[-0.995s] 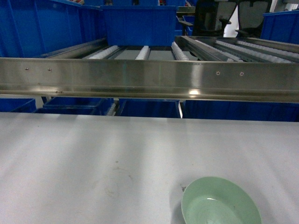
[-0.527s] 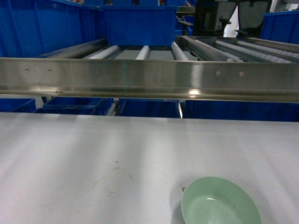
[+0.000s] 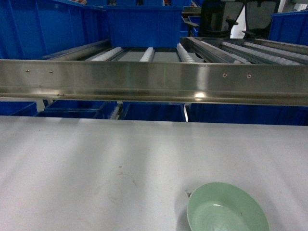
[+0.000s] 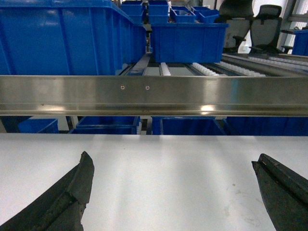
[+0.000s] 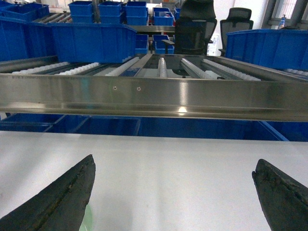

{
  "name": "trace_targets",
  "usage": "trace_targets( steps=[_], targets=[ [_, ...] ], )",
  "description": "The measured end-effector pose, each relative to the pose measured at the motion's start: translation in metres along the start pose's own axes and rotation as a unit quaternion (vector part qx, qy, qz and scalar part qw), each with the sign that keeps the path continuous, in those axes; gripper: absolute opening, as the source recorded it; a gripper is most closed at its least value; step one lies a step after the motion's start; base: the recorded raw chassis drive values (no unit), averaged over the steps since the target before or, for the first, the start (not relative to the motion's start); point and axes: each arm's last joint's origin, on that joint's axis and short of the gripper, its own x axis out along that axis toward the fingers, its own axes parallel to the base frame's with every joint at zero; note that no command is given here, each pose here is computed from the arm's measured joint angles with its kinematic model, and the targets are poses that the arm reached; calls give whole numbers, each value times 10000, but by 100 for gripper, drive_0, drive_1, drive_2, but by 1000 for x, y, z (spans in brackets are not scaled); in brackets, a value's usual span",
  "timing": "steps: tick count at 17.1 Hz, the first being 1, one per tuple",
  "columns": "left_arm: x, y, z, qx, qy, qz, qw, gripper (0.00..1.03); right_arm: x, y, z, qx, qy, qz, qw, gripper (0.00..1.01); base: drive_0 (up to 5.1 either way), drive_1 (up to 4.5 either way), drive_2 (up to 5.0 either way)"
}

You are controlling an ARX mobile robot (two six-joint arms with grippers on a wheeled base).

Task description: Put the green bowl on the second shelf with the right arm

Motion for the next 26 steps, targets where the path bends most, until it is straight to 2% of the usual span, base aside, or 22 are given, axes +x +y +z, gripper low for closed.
trace_targets(
  steps=[26],
  targets=[
    [0, 0, 0, 0, 0, 0, 10000, 98, 0, 0, 0, 0, 0, 0, 10000, 98, 0, 0, 0]
  ],
)
